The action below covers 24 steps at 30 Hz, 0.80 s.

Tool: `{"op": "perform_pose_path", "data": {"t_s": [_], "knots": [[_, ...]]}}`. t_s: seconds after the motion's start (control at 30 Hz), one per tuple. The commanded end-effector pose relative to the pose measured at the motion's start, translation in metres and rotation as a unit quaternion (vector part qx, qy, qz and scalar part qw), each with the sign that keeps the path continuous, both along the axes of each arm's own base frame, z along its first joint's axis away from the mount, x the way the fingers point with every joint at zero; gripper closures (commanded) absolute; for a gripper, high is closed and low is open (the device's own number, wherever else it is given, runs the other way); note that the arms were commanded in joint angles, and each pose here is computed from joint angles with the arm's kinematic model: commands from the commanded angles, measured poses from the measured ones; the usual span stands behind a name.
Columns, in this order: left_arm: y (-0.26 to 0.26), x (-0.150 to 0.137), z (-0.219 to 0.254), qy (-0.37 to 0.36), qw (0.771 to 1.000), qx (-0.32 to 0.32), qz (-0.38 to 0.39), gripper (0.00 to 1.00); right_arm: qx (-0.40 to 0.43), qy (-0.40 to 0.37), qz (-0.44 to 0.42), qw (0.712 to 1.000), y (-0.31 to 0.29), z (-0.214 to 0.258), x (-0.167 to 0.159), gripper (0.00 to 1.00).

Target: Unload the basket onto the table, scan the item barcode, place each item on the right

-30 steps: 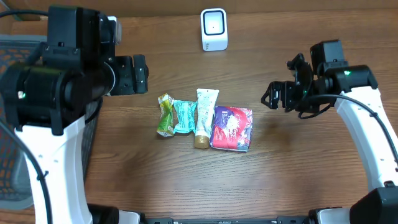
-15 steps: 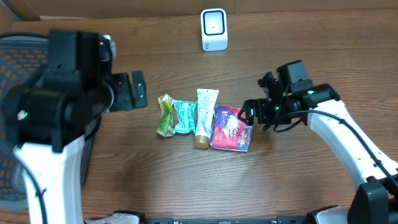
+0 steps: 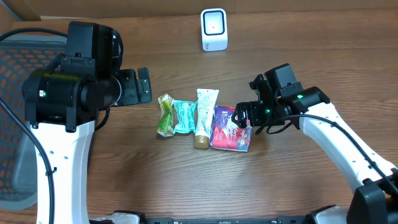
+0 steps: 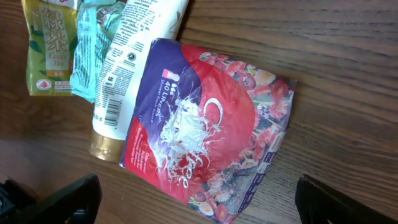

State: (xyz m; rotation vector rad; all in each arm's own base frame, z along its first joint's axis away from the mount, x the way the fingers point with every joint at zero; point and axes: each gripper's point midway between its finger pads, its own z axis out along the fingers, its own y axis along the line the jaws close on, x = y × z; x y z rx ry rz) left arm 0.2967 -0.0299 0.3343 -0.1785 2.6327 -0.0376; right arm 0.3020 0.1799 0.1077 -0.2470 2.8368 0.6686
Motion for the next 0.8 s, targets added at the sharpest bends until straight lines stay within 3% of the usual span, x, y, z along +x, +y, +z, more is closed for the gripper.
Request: {"op": "perform_pose_path", "data": {"t_s": [0.0,0.57,0.77], "knots": [[0.0,0.001,0.002,-0.005,1.0,-0.004,0.007,0.0,-0.015,-0.01,-0.007,1.0,-0.004,-0.003,0.005,0.0],[0.0,0.001,0.002,-0.005,1.0,-0.004,0.008,0.01,-0.027,0.014,-0.003,1.0,-0.008,-0.008,-0.007,0.0],[0.0,0.001,0.002,-0.005,1.0,-0.004,0.008,0.0,-0.066,-0.018,0.05,0.996,0.005,-0.012,-0.014,0.02]]}}
